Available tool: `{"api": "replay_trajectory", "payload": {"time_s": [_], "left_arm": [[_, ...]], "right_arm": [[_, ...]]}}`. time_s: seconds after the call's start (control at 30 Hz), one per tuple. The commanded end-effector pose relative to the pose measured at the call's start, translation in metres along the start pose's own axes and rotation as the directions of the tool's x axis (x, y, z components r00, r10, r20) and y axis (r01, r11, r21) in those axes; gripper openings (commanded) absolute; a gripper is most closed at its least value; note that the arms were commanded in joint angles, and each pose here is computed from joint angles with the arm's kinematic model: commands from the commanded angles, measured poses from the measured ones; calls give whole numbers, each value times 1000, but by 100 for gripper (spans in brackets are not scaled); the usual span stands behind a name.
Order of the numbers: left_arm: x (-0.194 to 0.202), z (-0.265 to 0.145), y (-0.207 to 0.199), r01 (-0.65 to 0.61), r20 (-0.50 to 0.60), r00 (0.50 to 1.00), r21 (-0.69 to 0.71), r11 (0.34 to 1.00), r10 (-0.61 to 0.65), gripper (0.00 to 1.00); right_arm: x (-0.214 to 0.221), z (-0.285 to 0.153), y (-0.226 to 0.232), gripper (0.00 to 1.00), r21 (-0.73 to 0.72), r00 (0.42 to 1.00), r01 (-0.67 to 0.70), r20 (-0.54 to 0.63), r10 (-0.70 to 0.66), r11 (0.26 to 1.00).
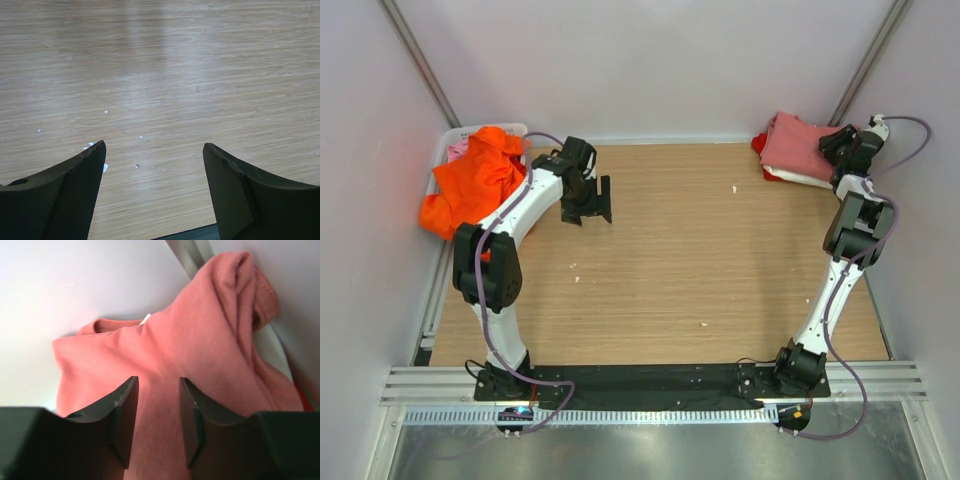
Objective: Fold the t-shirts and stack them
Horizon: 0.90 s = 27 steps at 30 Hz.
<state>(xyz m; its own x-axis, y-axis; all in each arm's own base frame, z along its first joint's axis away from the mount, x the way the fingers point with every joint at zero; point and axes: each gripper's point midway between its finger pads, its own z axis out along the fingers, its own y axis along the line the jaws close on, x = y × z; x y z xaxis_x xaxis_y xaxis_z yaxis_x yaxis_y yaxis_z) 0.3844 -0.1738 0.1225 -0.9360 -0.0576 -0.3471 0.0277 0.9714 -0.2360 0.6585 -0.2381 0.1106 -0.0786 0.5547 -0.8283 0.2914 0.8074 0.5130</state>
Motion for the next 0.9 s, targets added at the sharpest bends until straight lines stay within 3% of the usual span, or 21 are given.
{"api": "replay_trajectory", "payload": {"time_s": [0.0,0.07,0.13,0.17,0.2,0.27,0.4,0.53,0.63,0.8,0.87], "left_arm": [[-8,-13,-2,-23,52,998,12,1000,22,79],[-8,-13,-2,-23,52,998,12,1000,22,79],[-9,-14,-3,-21,55,998,13,1000,21,79],[-9,-14,-3,-23,54,998,14,1000,22,79],[-10,-17,-3,-24,62,998,16,1000,23,79],[-12,-20,-4,-23,75,997,16,1000,22,80],[-15,-29,-5,-26,102,994,20,999,24,80],[-16,-38,-9,-28,121,992,43,999,22,80],[-19,-47,-13,-30,144,989,62,998,21,80],[-23,-56,-14,-34,185,983,70,997,21,80],[-25,-60,-13,-34,202,979,64,997,21,80]], "right_arm": [[-130,-41,-17,46,-55,939,-115,318,127,992],[-151,-55,1,63,-44,928,-64,364,76,997],[-157,-68,3,71,13,919,-52,391,42,999],[-171,-79,-10,77,145,894,-69,448,-4,987],[-184,-95,4,80,178,879,-70,477,-23,982],[-203,-119,9,83,248,848,-106,528,-43,963],[-247,-191,81,86,197,774,-113,632,-38,974],[-259,-244,143,91,128,751,-94,660,-14,987],[-241,-269,184,91,22,802,-108,593,74,994],[-129,-296,230,91,-94,929,-74,357,103,993],[-65,-315,254,91,-155,969,-49,234,84,987]]}}
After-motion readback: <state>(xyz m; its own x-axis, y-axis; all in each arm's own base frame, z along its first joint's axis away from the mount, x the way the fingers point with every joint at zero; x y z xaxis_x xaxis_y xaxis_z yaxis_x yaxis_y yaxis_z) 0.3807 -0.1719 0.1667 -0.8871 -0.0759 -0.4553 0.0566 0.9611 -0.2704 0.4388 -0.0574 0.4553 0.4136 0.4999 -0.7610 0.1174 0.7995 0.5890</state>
